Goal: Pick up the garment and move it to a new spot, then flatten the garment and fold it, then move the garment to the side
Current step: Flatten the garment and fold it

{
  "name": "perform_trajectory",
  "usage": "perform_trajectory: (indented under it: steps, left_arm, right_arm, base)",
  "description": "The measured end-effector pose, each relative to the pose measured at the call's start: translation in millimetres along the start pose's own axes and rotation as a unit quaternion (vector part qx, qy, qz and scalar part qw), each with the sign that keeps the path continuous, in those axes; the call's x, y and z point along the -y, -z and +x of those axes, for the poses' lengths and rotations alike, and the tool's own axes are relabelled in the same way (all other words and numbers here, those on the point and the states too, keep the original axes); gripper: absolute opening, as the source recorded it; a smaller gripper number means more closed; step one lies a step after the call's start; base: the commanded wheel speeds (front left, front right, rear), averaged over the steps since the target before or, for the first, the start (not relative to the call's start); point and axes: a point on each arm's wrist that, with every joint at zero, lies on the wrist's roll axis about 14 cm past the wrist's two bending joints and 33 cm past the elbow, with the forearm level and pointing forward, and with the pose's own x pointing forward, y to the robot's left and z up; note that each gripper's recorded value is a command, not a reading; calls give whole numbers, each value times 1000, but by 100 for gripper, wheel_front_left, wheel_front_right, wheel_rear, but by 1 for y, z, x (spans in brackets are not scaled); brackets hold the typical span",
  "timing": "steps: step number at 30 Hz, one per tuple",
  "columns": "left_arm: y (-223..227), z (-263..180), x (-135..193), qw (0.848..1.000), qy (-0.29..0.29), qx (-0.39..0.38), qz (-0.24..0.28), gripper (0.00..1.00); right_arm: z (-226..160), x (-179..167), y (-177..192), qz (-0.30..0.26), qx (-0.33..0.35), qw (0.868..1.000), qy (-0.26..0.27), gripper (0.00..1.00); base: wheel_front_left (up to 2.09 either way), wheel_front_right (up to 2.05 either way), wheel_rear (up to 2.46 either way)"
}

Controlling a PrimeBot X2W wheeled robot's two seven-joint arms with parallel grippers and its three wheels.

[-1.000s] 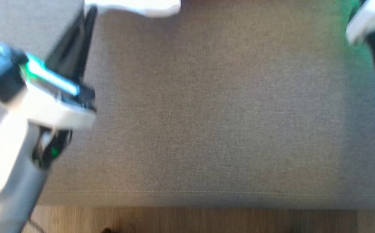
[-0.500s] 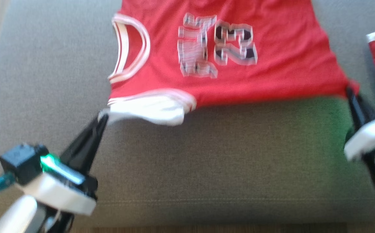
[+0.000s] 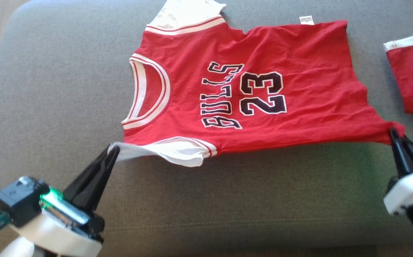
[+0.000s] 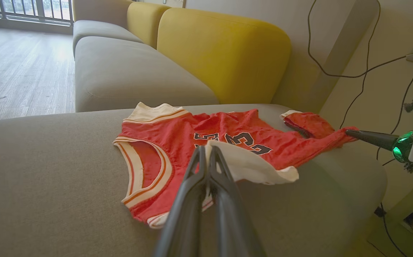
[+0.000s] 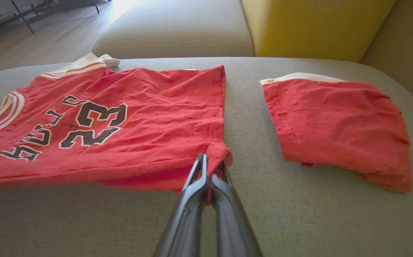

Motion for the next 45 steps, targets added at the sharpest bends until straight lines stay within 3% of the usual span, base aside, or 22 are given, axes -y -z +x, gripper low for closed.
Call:
perform_trajectory:
  steps: [7, 17, 18, 20, 21, 28, 34, 35, 36, 37, 38, 39, 45]
  left_arm:
    - [-5, 37, -15, 1000, -11, 27, 7, 0]
    - [-3, 88, -46, 997, -21, 27, 67, 0]
    - [-1, 91, -50, 996, -23, 23, 80, 8]
    - [2, 100, -54, 996, -24, 20, 88, 37]
    - [5, 104, -54, 995, -20, 17, 91, 39]
    - [19, 128, -60, 996, -9, 5, 93, 29]
    - [24, 145, -63, 995, 0, 6, 99, 11]
    - [26, 146, -63, 995, 1, 4, 99, 15]
    - [28, 146, -64, 995, 0, 2, 100, 24]
    - [28, 146, -64, 995, -1, 2, 100, 37]
    - [28, 146, -65, 995, -3, 3, 101, 61]
    - [26, 146, -66, 995, -6, 7, 101, 100]
    - [21, 124, -65, 996, -53, 28, 63, 100]
  right_arm:
    - [35, -6, 4, -5, -19, 1000, 6, 0]
    - [90, -18, 12, 21, -23, 1000, -1, 0]
    - [94, -18, 16, 24, -29, 999, 1, 0]
    - [102, -18, 20, 26, -34, 999, 1, 0]
    - [106, -18, 22, 26, -38, 999, 1, 0]
    - [129, -21, 33, 19, -49, 999, -3, 0]
    - [143, -22, 42, 10, -53, 999, -4, 0]
    - [143, -22, 43, 10, -56, 998, -4, 23]
    - [143, -21, 45, 9, -58, 998, -4, 91]
    - [143, -20, 45, 8, -54, 998, -3, 100]
    - [143, -20, 44, 7, -51, 999, -2, 100]
    - [143, -19, 42, 6, -46, 999, -2, 100]
    - [130, -10, 3, 1, 27, 1000, 5, 100]
  base:
    - [0, 0, 0]
    - [0, 0, 0]
    - [0, 0, 0]
    - [0, 0, 0]
    - [0, 0, 0]
    - [0, 0, 0]
    - [0, 0, 0]
    - [0, 0, 0]
    - [0, 0, 0]
    - [0, 0, 0]
    - [0, 0, 0]
    - [0, 0, 0]
    - [0, 0, 0]
